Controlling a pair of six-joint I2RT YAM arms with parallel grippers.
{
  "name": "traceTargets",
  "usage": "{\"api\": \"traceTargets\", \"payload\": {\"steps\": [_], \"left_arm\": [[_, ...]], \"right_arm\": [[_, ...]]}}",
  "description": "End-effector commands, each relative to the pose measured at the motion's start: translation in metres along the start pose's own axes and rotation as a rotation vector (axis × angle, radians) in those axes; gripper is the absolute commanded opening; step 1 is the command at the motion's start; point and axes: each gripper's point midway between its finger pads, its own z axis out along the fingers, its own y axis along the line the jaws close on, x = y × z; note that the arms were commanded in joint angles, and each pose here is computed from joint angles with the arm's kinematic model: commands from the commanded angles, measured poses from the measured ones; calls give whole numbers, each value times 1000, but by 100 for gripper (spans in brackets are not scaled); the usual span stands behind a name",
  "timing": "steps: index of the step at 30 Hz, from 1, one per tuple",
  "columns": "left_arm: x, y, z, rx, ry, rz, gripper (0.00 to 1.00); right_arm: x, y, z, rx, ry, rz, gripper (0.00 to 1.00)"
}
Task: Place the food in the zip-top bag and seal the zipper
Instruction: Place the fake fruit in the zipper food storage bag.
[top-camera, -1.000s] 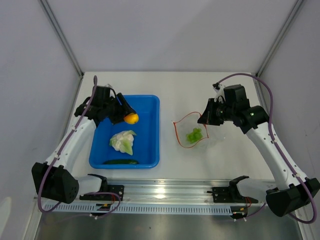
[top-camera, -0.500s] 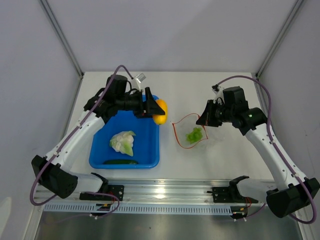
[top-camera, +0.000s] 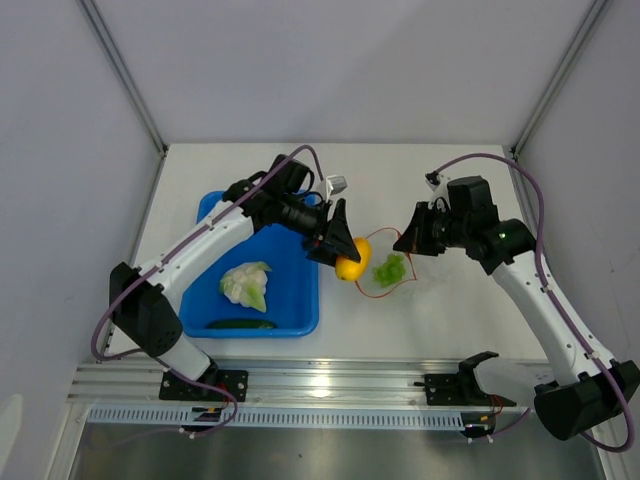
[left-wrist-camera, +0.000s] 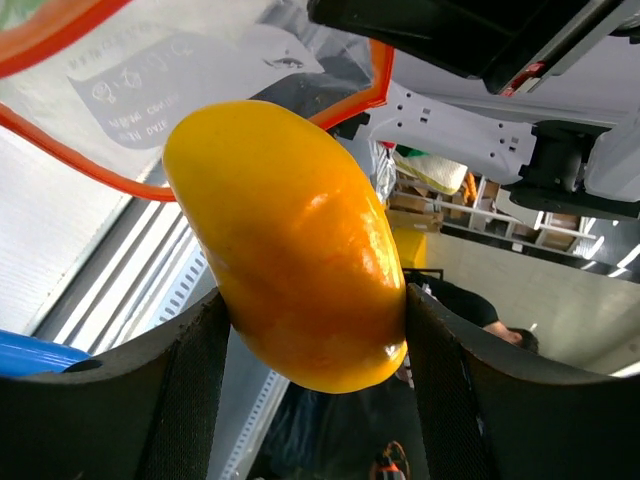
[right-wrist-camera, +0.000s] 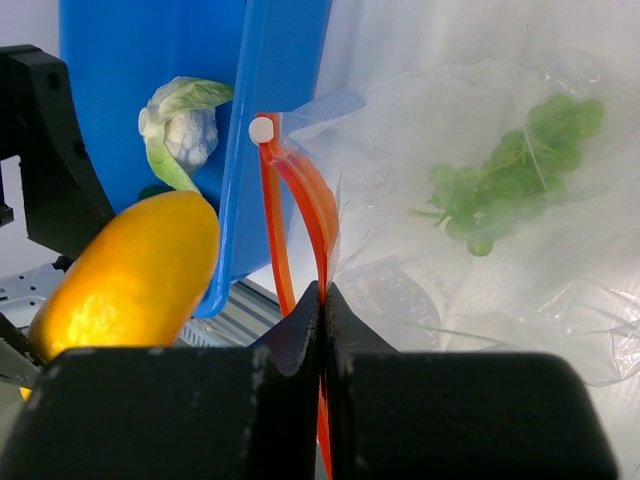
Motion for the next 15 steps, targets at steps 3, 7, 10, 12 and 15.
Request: {"api": "traceTargets", "payload": {"steps": [3, 7, 10, 12, 15], "left_arm": [[15, -19, 5, 87, 98, -4, 5], [16, -20, 20, 60, 136, -30, 6], [14, -16, 33, 13, 150, -53, 6], [9, -17, 36, 3, 138, -55, 6], [-3, -16, 40, -28, 82, -62, 7]], "right_arm": [[-7, 2, -7, -6, -53, -7, 0], [-5, 3, -6, -15, -48, -10, 0], [-3, 4, -5, -23, -40, -8, 0], [-2, 4, -5, -26, -37, -9, 0], [0, 5, -6, -31, -36, -11, 0]]}}
